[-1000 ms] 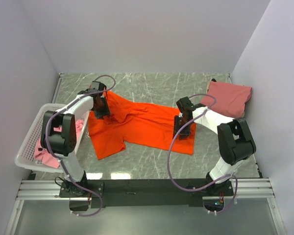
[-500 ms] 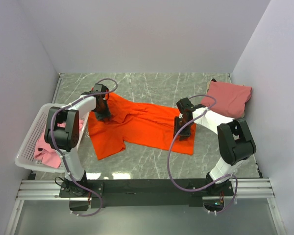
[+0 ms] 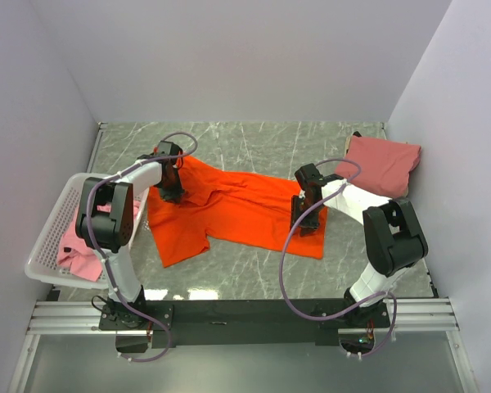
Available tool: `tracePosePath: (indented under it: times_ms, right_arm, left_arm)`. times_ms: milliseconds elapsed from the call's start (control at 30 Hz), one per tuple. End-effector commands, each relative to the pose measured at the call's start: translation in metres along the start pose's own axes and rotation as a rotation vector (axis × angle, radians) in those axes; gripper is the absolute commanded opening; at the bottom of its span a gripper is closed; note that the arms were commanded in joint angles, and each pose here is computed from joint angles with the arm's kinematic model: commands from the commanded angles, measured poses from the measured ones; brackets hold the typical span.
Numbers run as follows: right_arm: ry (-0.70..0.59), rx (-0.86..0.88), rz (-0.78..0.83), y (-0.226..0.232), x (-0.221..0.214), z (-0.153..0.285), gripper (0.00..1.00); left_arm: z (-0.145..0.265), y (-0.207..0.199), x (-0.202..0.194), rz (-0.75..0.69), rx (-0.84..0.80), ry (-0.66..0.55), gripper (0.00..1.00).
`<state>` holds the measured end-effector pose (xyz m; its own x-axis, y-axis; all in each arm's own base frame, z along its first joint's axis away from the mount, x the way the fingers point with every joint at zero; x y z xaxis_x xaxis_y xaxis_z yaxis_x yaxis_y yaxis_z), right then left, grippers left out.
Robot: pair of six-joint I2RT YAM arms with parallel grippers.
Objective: Fold and stack the t-shirts
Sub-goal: Fold the tshirt
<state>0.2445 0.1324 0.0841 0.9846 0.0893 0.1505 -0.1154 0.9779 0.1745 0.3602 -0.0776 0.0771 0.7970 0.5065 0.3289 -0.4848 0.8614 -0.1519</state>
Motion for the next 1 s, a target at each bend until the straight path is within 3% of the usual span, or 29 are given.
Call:
tracePosePath:
  times_ms: [0, 400, 667, 967]
  right_arm:
    - [-0.040, 0.007, 0.026, 0.004, 0.004, 0.012, 0.44]
    - [-0.035, 0.013, 0.023, 0.004, 0.001, 0.009, 0.44]
    - [-0.037, 0.011, 0.026, 0.004, 0.000, 0.010, 0.44]
    - [-0.030, 0.017, 0.027, 0.004, -0.003, 0.009, 0.44]
  left_arm:
    - [0.008, 0.001, 0.002, -0.018, 0.008, -0.026, 0.09]
    - [0.060, -0.004, 0.024, -0.042, -0.041, -0.086, 0.02]
    - [0.057, 0.009, 0.018, -0.075, -0.027, 0.022, 0.01]
    - [0.059, 0.017, 0.019, -0.086, -0.017, 0.050, 0.06]
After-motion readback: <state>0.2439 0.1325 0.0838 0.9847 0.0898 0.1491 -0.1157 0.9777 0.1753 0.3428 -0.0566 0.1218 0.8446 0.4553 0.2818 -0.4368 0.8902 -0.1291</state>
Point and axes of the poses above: each gripper's point midway between its finger pads, its own z axis back along the fingers, its own y axis along the line the jaws close on, x = y × z, the point moved 6 cm from there along z, back along the fingers, and after that the axes turned 13 degrees about z, right-handed, at the moved point
